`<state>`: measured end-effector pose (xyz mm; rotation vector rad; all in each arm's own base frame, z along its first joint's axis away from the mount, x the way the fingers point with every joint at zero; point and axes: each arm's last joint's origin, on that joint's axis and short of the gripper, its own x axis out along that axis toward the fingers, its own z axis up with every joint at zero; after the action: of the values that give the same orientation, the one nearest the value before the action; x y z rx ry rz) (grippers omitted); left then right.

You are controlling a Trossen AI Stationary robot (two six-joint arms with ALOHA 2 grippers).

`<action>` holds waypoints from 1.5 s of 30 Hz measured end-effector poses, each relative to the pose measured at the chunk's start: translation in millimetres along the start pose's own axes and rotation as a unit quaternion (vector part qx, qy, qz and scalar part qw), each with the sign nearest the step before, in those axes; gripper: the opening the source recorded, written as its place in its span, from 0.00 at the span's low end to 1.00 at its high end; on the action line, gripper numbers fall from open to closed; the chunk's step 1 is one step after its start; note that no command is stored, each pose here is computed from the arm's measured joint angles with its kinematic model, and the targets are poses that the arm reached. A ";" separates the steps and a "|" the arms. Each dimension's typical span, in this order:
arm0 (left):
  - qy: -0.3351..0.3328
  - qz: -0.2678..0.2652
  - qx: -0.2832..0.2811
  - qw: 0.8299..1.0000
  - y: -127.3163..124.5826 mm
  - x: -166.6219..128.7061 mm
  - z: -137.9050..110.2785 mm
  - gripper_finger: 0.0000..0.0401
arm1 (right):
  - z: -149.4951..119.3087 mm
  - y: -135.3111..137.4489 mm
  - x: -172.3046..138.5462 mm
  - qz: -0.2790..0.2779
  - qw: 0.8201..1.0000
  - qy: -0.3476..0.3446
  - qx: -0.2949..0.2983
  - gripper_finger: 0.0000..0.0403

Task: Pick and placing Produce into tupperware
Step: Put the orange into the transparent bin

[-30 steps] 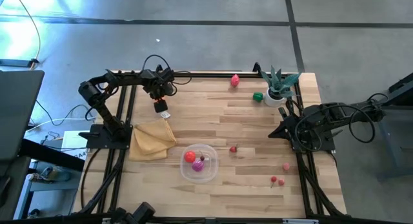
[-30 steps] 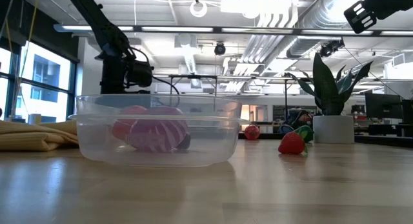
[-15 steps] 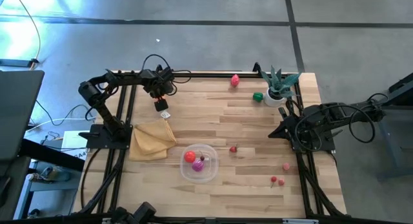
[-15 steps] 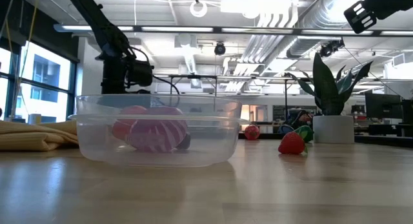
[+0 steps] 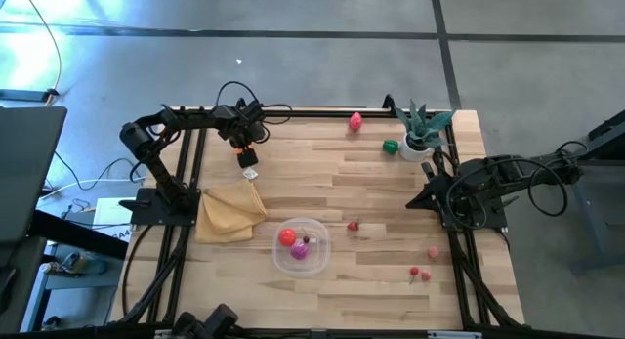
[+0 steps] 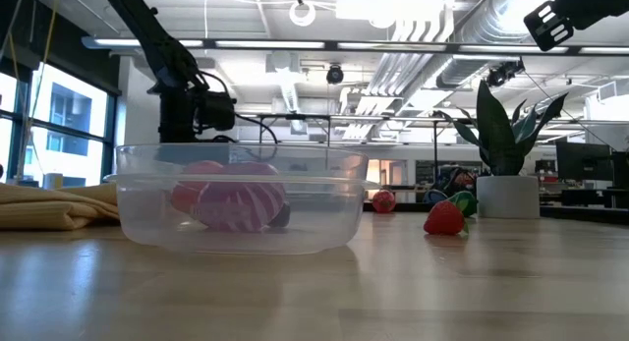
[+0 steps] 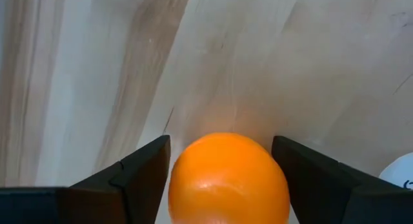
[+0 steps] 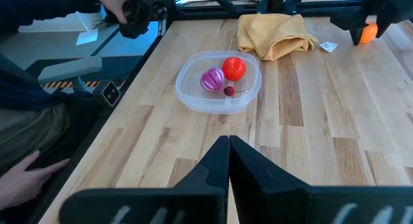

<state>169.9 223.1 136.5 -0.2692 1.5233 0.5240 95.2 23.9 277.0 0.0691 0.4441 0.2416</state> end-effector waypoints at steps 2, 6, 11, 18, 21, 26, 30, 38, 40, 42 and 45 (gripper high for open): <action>0.004 0.003 0.004 1.000 -1.7 0.7 0.6 0.64 | -0.1 0.0 0.1 0.000 1.000 0.000 0.000 0.00; 0.006 0.004 0.005 1.000 -1.7 1.2 0.2 0.61 | -0.1 0.0 0.1 0.000 1.000 0.000 0.000 0.00; 0.009 0.005 0.006 1.000 -1.7 1.6 -0.2 0.61 | 0.0 0.0 0.0 0.000 1.000 0.000 0.000 0.00; 0.015 0.006 -0.015 1.000 -1.4 0.8 0.0 0.60 | -0.1 0.0 0.1 0.000 1.000 0.000 0.000 0.00; 0.027 0.002 -0.032 0.999 -0.7 -1.3 -0.5 0.59 | 0.0 0.0 0.0 0.000 1.000 0.000 0.000 0.00; 0.045 -0.001 -0.040 0.998 -1.2 -2.2 -2.8 0.58 | -0.1 0.0 0.1 0.000 1.000 0.000 0.000 0.00; 0.044 -0.001 -0.041 0.998 -1.1 -2.4 -2.6 0.60 | 0.0 0.0 0.1 0.000 1.000 0.000 0.000 0.00; 0.043 -0.007 -0.038 0.998 -1.4 -2.6 -2.5 0.56 | -0.1 0.0 0.1 0.000 1.000 0.000 0.000 0.00; 0.042 -0.013 -0.036 0.998 -1.8 -2.7 -2.6 0.56 | 0.0 0.0 0.0 0.000 1.000 0.000 0.000 0.00; 0.043 -0.022 -0.032 0.998 -2.6 -3.1 -3.4 0.58 | 0.0 0.0 0.1 0.000 1.000 0.000 0.000 0.00; 0.032 -0.044 -0.028 0.998 -3.8 -5.1 -3.2 0.60 | 0.0 0.0 0.0 0.000 1.000 0.000 0.000 0.00</action>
<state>169.1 217.5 140.8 -0.3971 1.5524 0.4923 95.2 24.0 277.0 0.0691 0.4442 0.2415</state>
